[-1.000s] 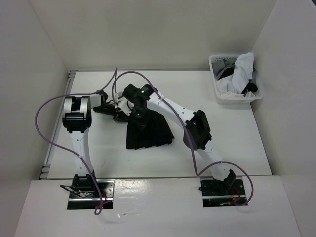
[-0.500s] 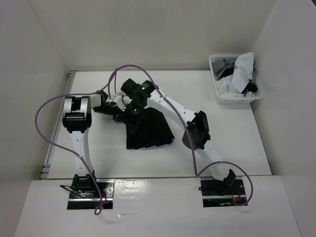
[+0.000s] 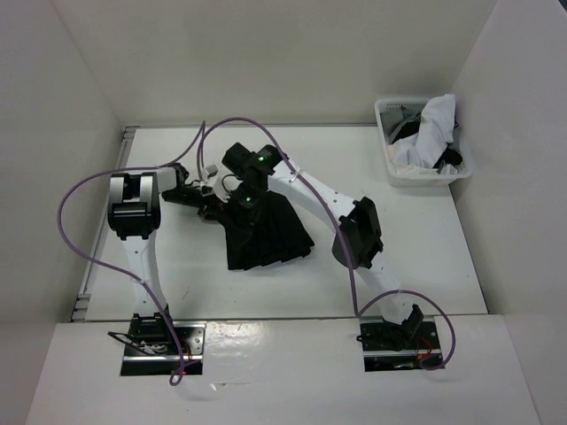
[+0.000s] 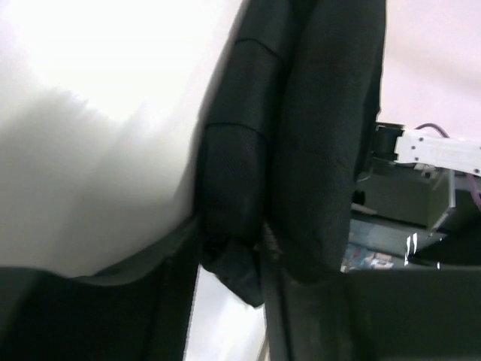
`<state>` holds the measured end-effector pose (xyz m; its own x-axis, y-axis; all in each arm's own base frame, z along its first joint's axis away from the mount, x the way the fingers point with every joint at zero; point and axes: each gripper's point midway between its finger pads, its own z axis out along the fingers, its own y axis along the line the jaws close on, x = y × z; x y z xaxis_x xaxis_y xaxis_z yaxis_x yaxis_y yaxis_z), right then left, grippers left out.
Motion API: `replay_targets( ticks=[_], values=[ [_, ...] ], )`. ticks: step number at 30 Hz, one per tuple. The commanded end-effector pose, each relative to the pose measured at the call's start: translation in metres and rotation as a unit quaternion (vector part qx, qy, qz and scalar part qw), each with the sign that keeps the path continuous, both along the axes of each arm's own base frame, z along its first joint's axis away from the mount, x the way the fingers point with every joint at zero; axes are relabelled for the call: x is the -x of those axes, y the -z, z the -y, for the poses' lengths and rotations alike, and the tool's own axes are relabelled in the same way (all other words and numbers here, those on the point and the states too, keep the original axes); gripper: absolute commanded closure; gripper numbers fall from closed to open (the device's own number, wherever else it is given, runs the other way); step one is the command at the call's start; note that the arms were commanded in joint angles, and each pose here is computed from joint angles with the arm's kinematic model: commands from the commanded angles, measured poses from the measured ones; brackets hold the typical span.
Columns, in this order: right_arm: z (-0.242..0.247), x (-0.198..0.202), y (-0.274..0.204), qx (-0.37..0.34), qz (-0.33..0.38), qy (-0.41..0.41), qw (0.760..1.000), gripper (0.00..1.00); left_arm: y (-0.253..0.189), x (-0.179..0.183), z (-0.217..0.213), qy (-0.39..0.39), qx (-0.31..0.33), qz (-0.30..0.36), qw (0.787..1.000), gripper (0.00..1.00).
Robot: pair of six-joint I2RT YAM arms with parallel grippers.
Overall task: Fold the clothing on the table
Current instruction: Fold the skirt
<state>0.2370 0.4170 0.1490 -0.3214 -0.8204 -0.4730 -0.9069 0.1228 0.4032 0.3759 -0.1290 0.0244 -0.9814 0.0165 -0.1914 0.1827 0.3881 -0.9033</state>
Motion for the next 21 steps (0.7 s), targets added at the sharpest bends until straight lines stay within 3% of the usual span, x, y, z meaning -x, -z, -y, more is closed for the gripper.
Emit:
replay_targets(
  ticks=[1, 6, 14, 21],
  values=[
    [0.035, -0.018, -0.031, -0.01, 0.033, 0.023, 0.999, 0.16, 0.002, 0.003, -0.04, -0.004, -0.05, 0.034, 0.998, 0.54],
    [0.073, -0.04, -0.032, 0.004, 0.038, 0.062, 0.997, 0.16, 0.005, 0.016, -0.089, -0.038, -0.09, 0.033, 0.995, 0.43],
    [0.105, -0.055, -0.027, 0.034, 0.062, 0.098, 0.993, 0.16, -0.016, 0.024, -0.122, -0.055, -0.141, 0.067, 0.986, 0.27],
    [0.117, -0.054, -0.024, 0.051, 0.083, 0.111, 0.989, 0.15, -0.011, 0.032, -0.133, -0.066, -0.143, 0.057, 0.986, 0.25]
  ],
)
